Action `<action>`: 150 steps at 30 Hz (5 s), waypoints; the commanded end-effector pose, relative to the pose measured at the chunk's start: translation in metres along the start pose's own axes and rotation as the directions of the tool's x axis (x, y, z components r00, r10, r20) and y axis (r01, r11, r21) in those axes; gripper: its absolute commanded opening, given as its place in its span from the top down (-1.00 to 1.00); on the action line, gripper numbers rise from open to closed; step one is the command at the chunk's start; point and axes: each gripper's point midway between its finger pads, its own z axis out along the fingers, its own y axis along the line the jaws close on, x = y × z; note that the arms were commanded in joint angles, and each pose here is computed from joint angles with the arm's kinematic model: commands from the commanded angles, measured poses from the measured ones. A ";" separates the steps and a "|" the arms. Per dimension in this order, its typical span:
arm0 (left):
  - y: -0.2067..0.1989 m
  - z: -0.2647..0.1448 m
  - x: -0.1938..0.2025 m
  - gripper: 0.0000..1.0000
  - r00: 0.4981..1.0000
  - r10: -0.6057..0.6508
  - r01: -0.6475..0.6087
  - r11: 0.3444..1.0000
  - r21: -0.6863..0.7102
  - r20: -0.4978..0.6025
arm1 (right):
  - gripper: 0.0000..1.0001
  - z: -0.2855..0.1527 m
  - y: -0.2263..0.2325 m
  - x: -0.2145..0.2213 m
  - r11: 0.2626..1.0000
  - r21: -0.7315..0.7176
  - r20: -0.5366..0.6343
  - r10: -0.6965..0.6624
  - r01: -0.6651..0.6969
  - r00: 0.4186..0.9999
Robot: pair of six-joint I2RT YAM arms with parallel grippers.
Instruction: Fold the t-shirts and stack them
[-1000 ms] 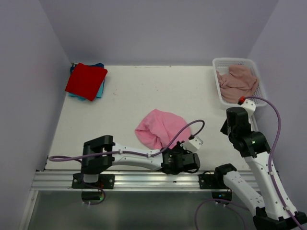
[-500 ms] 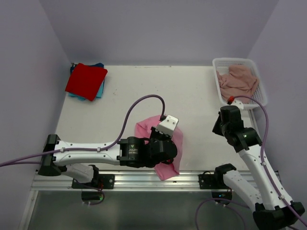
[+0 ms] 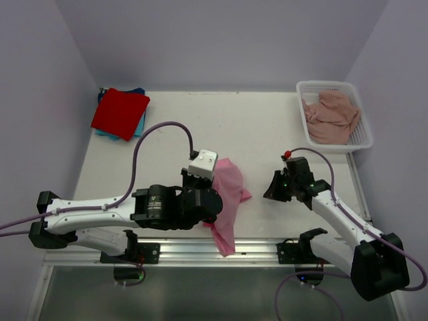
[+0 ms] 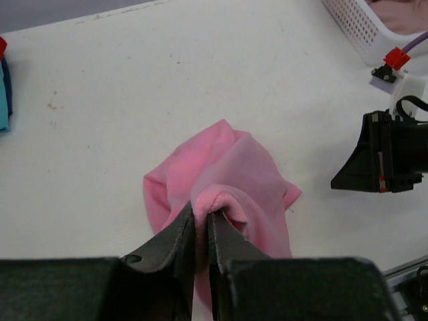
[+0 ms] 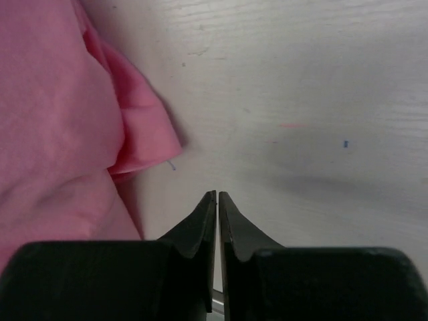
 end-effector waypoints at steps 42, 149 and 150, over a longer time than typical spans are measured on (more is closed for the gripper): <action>0.059 0.026 -0.156 0.64 0.956 -0.097 0.120 0.991 -0.066 0.278 | -0.09 0.064 0.178 0.071 0.864 -0.333 -0.052 -0.417 0.378 0.907; 0.021 0.044 0.013 -1.00 0.904 0.100 0.067 0.927 -0.369 0.416 | 1.00 -0.089 0.272 -0.082 0.742 -0.094 0.252 -0.628 0.664 0.736; 0.023 0.037 0.011 -1.00 0.904 0.103 0.059 0.932 -0.358 0.415 | 1.00 -0.090 0.271 -0.082 0.740 -0.095 0.252 -0.629 0.666 0.735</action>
